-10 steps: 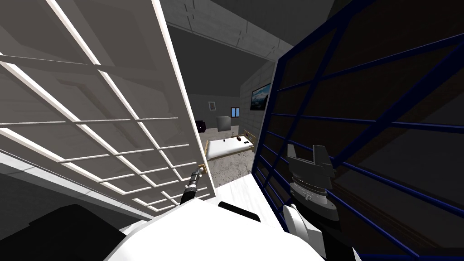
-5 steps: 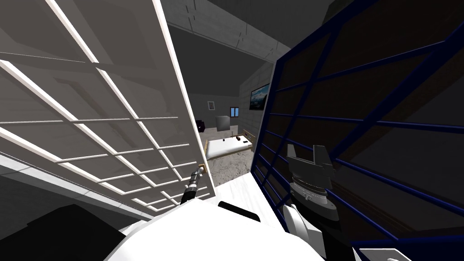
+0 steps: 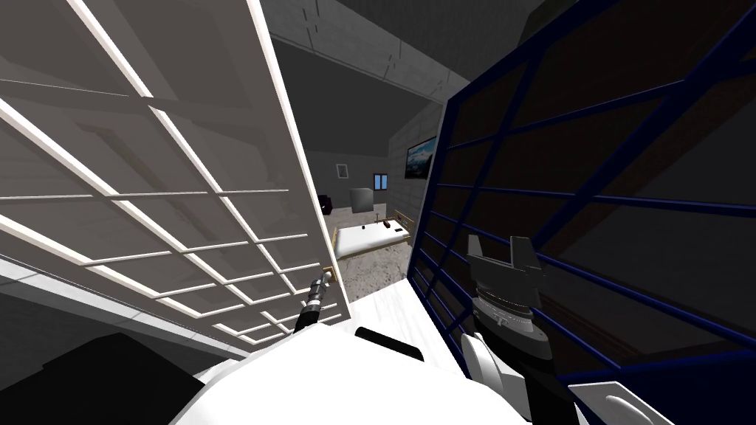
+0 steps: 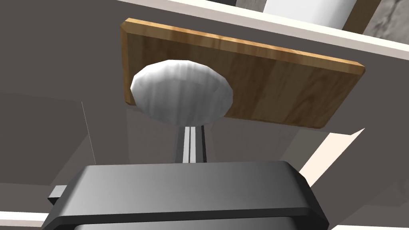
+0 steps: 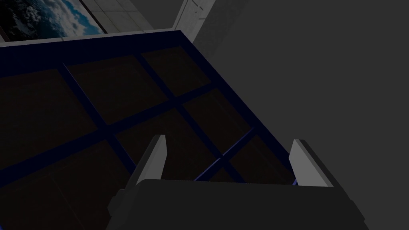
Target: Pull the door open
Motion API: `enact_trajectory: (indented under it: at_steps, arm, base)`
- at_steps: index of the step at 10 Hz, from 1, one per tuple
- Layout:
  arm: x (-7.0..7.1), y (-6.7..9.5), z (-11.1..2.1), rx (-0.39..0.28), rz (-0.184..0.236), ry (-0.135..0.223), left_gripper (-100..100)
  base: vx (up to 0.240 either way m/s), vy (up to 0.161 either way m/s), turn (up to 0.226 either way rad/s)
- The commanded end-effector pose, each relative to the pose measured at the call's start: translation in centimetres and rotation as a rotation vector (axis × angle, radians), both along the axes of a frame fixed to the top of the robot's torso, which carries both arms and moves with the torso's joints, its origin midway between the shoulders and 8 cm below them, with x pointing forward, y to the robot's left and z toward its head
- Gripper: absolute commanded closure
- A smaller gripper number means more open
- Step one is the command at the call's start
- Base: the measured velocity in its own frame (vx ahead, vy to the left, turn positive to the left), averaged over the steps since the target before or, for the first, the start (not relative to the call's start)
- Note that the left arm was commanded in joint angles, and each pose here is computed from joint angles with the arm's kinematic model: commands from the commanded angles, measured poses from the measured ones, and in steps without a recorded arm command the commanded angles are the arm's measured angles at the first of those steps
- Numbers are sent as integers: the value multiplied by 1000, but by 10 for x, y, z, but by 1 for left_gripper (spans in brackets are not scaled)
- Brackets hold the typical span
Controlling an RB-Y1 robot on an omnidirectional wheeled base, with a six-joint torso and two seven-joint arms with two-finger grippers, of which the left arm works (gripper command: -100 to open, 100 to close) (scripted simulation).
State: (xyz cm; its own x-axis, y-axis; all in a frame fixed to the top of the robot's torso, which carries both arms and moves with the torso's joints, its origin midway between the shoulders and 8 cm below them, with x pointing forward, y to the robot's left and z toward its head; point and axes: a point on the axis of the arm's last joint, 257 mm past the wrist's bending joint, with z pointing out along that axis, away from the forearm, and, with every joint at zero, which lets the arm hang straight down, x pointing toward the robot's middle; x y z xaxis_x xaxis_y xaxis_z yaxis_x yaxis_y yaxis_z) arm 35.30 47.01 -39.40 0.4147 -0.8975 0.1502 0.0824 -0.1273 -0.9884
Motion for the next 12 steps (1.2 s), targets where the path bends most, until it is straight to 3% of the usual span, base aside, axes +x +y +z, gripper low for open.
enact_trajectory:
  at_steps: [1,12]
  arm:
    - [1,-2,0,-49,3,-25,-100]
    - [11,-15,2,-388,24,-200,-100]
  base:
    - [-40,11,-4]
    - [-53,-7,-30]
